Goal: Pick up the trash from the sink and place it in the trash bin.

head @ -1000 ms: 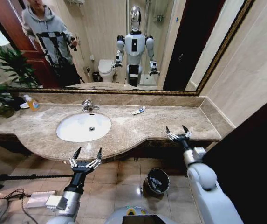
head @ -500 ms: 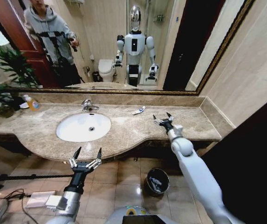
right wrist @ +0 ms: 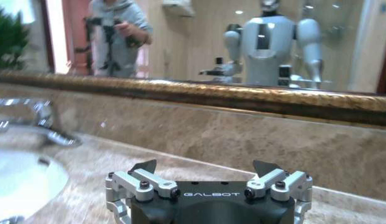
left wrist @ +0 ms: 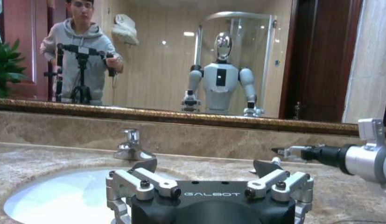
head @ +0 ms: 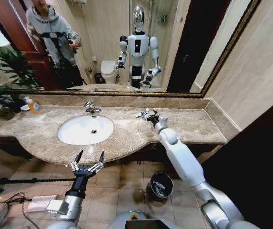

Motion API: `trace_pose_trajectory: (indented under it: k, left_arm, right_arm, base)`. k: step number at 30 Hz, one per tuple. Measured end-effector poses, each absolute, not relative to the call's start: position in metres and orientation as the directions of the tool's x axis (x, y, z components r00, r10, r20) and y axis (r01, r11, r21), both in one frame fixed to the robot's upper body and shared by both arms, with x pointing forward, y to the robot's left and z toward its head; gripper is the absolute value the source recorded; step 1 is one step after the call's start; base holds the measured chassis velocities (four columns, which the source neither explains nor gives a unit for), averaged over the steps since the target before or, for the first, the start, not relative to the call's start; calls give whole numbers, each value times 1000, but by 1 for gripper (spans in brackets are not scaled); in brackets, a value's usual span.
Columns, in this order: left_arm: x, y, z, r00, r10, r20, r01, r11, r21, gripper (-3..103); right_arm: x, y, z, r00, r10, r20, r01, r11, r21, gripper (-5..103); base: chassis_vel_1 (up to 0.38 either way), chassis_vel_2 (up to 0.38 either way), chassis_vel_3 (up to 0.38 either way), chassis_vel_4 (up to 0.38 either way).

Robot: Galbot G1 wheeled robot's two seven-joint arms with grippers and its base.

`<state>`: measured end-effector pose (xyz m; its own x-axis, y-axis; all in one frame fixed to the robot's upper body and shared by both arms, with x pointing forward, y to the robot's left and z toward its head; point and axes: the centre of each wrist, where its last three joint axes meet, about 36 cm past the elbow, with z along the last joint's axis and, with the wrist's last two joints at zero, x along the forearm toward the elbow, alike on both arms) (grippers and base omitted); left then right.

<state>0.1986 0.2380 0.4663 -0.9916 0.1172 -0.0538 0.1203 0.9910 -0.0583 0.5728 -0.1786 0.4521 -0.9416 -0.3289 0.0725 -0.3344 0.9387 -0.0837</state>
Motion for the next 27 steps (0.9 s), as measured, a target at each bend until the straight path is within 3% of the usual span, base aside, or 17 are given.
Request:
trace_pose_trajectory:
  k: [8, 20, 27]
  left_arm:
    - [199, 238, 466, -992, 117, -54, 120, 991, -58, 100]
    - [199, 238, 466, -992, 117, -54, 120, 991, -58, 100]
    - [199, 238, 466, -992, 117, -54, 120, 991, -58, 100]
  right_arm:
    - [597, -161, 427, -932, -347, 106, -363, 902, -235, 100]
    - [637, -143, 418, -943, -312, 112, -331, 896, -295, 100]
    - [638, -167, 409, -961, -247, 123, -274, 907, -319, 100]
  base:
    - [0, 0, 0, 0]
    - [0, 0, 0, 0]
    - [0, 0, 0, 0]
